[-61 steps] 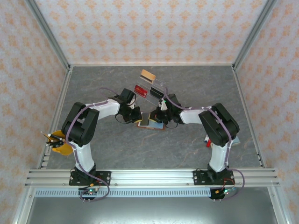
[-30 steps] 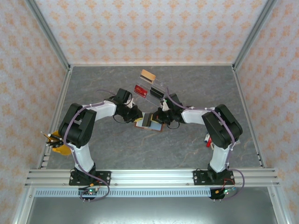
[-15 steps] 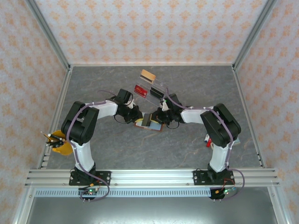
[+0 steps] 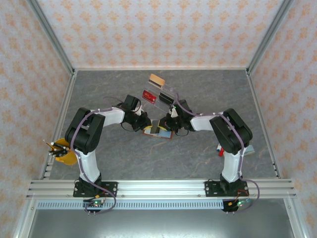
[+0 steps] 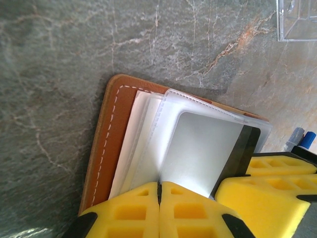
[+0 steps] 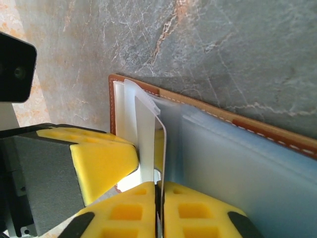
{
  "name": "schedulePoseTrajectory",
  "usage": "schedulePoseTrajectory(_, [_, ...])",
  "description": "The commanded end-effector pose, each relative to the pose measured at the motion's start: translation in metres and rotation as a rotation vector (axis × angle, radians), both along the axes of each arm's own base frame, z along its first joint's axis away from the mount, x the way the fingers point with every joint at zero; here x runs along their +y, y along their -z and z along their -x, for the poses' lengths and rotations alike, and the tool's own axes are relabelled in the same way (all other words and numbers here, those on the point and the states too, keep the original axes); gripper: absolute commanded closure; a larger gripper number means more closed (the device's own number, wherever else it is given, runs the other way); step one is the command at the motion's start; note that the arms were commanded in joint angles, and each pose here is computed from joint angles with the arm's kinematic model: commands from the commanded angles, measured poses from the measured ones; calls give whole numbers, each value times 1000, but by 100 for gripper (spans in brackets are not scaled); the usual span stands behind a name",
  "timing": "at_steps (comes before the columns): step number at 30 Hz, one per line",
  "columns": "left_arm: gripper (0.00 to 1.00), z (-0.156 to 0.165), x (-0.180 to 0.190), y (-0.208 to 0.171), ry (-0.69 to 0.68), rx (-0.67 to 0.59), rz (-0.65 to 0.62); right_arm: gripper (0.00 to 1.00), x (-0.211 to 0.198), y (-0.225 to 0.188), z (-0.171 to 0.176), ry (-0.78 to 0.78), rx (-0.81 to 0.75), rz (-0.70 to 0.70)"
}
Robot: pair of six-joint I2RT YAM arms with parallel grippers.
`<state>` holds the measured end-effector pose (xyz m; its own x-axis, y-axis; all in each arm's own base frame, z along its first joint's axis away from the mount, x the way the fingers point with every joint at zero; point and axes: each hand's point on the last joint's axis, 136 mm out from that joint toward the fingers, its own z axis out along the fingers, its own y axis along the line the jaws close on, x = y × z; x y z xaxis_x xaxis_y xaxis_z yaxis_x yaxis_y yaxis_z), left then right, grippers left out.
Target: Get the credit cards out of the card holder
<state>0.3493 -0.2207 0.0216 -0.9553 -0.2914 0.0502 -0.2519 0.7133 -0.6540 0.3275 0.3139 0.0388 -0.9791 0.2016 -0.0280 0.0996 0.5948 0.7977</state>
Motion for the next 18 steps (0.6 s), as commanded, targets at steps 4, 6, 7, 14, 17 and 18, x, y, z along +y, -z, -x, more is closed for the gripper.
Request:
schedulePoseTrajectory(4, [93,17,15,23,-18,93,-94,97,-9,-11,-2,1,-57,48])
schedulePoseTrajectory(6, [92,14,15,19,-9,82,-98,98,-15,-11,4,-18,-59,87])
schedulePoseTrajectory(7, [92,13,15,18,-4,79,-103,98,-18,-10,8,-28,-58,103])
schedulePoseTrajectory(14, [87,3,16,-17,20,-4,-117,100,-36,-30,24,-104,-124,198])
schedulePoseTrajectory(17, [70,-1,16,-36,25,-44,-116,100,-41,-56,24,-129,-209,220])
schedulePoseTrajectory(18, [63,-2,17,-44,26,-64,-118,100,-44,-68,21,-130,-256,237])
